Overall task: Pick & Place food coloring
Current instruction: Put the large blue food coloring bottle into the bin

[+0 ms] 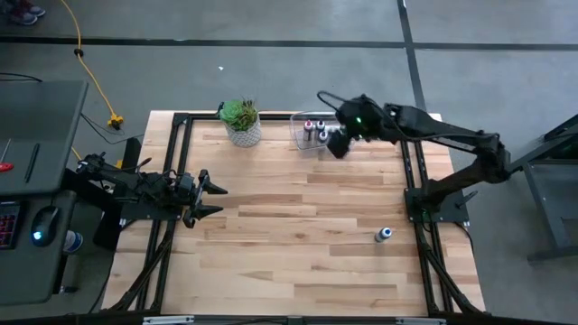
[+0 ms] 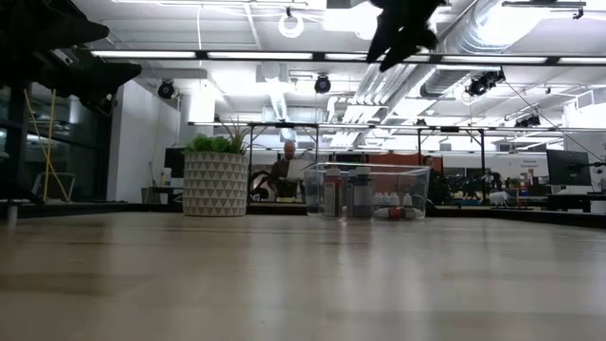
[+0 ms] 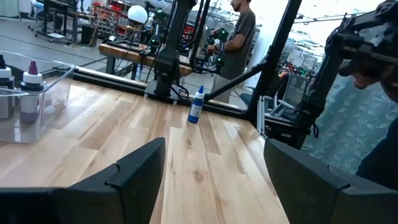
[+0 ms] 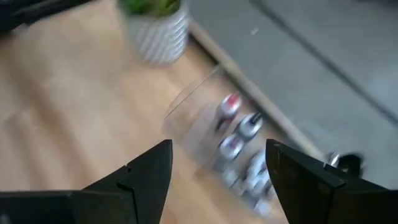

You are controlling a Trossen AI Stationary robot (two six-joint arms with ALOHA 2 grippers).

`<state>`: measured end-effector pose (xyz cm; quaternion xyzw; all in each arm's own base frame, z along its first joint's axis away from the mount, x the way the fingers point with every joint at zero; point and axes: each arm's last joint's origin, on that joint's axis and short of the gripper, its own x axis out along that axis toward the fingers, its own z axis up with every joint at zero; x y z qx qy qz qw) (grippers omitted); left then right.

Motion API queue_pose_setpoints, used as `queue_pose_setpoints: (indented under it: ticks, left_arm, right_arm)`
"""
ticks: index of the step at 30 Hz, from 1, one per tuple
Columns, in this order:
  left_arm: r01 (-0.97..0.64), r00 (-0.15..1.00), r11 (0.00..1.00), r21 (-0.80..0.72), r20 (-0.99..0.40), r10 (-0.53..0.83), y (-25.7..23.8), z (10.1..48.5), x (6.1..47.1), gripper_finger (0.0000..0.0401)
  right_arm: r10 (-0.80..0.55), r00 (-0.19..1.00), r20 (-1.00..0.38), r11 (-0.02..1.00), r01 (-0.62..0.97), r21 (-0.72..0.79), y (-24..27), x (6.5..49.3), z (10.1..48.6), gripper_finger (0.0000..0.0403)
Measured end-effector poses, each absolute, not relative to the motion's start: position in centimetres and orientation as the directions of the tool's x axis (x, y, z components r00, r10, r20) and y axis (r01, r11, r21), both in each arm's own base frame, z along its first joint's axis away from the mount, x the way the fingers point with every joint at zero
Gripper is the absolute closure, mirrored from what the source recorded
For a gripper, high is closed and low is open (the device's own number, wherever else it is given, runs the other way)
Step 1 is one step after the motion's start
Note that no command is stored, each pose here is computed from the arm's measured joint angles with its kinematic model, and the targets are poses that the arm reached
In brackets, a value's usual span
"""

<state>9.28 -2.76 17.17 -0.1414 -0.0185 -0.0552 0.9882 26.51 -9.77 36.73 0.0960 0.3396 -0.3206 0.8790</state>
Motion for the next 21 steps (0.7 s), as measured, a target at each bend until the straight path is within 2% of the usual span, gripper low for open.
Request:
queue_pose_setpoints:
  ticks: [8,12,21]
  left_arm:
    - [0.114,0.993,0.954,-0.278,0.052,-0.104,-2.8,17.2,9.3,0.0130]
    - [0.114,0.993,0.954,-0.278,0.052,-0.104,-2.8,17.2,9.3,0.0130]
    - [0.115,0.993,0.954,-0.278,0.052,-0.104,-2.8,17.2,9.3,0.0130]
  right_arm:
    - [-0.192,0.585,-0.788,0.919,0.390,0.066,-3.2,24.0,37.2,0.0157]
    - [-0.022,0.590,-0.807,0.945,0.276,0.176,-0.5,23.4,37.3,0.0157]
    - [0.107,0.548,-0.829,0.946,0.200,0.255,5.0,22.8,37.0,0.0157]
